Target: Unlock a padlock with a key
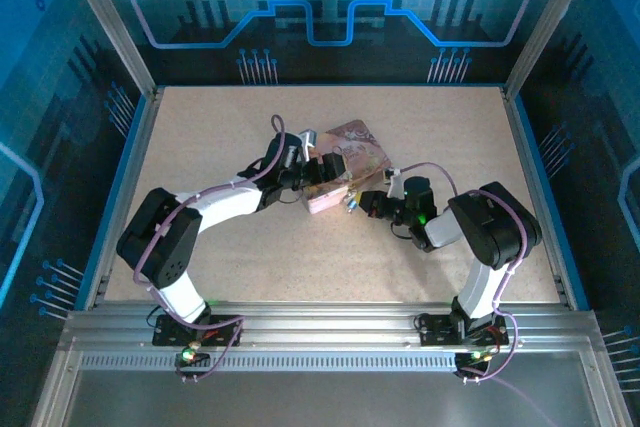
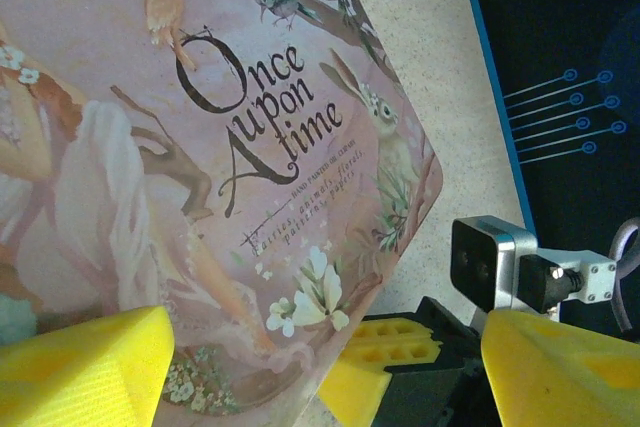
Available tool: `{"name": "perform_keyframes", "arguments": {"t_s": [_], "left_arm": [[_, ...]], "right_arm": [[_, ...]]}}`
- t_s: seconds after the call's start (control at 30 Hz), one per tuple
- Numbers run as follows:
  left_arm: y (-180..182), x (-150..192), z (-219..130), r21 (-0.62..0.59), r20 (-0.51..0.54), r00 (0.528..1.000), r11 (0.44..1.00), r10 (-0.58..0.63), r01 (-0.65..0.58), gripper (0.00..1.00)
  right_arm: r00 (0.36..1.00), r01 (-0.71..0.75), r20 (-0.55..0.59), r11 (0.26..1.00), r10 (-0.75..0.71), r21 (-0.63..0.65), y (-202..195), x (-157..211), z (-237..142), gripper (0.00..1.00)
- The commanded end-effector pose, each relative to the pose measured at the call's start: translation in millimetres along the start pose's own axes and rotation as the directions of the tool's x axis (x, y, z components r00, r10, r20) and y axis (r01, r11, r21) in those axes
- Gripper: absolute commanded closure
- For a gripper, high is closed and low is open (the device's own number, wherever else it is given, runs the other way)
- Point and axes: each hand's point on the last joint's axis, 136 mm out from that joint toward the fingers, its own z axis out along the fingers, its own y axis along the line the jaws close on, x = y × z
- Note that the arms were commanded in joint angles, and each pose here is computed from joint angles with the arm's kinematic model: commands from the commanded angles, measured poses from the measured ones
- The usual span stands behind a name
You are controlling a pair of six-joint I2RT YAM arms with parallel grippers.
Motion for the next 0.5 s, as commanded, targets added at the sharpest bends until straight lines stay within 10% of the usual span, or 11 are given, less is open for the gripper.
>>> {"name": "perform_keyframes", "arguments": {"t_s": [0.0,0.47], "left_arm": [[66.6,54.2,-4.2,-0.213,-0.140,0.986,0.975,-0.094,0.062,0.18],[67.8,54.0,-6.8,-0.211,-0.131,0.986,0.975,-0.102,0.073,0.18]], "right_arm": [[0.990,0.043,0.136,0.998,-0.037,-0.037,13.0,-42.4,-9.7,1.00],[0.996,0.075,0.048,0.996,-0.073,-0.042,11.6,-28.6,-11.8,0.96]]}}
